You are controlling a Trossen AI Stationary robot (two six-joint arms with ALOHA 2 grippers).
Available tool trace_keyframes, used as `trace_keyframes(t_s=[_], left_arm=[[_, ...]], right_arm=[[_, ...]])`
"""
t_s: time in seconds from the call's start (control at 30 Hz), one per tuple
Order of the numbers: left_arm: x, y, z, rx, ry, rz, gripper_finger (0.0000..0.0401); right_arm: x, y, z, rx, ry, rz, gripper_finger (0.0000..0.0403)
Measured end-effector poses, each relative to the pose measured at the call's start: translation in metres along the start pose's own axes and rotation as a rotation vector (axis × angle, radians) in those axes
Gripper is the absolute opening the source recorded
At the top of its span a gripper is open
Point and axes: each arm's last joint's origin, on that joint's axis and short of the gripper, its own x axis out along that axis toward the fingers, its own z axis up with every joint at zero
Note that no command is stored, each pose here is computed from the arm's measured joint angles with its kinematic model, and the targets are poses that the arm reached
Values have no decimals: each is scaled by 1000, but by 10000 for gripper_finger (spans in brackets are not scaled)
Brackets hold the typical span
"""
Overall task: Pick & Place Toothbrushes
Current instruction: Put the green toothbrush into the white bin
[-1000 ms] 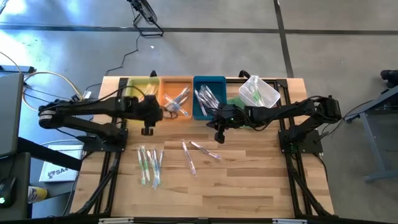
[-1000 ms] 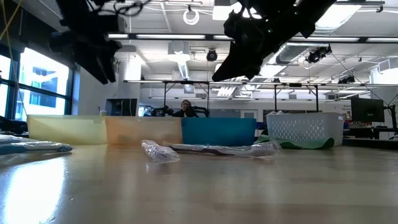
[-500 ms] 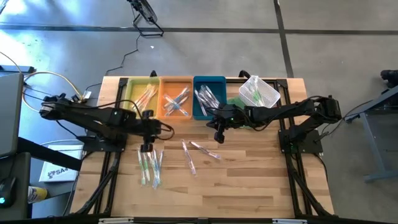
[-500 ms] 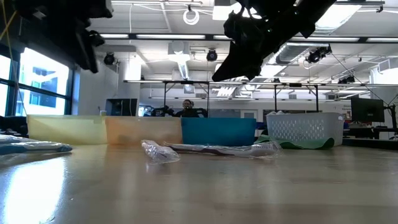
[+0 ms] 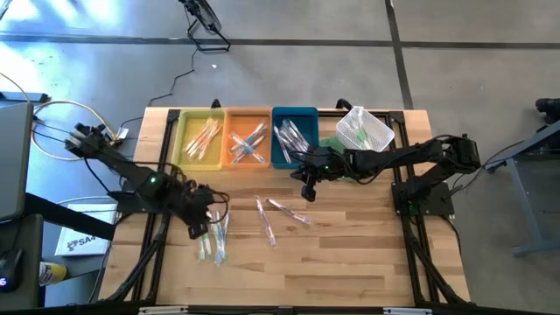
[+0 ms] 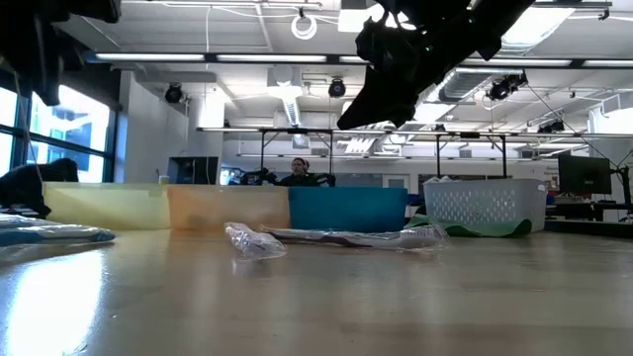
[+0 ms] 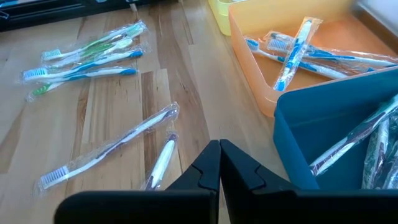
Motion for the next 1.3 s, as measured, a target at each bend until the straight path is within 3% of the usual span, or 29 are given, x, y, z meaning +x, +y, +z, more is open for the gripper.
trace_keyframes(t_s=[0.4,1.03,1.17,1.3], left_arm=[[12,-17,-11,-232,24,32,152],[50,-35,-10,-177,65,107,152],[50,-35,-13,-140,167,88,152],[47,-28,-23,-262,317,160,152]], right_arm=[[0,0,0,-11,0,-3,2],[0,0,0,-12,1,0,2],[0,0,0,-11,2,-1,2],[0,0,-1,-12,9,-2,2]])
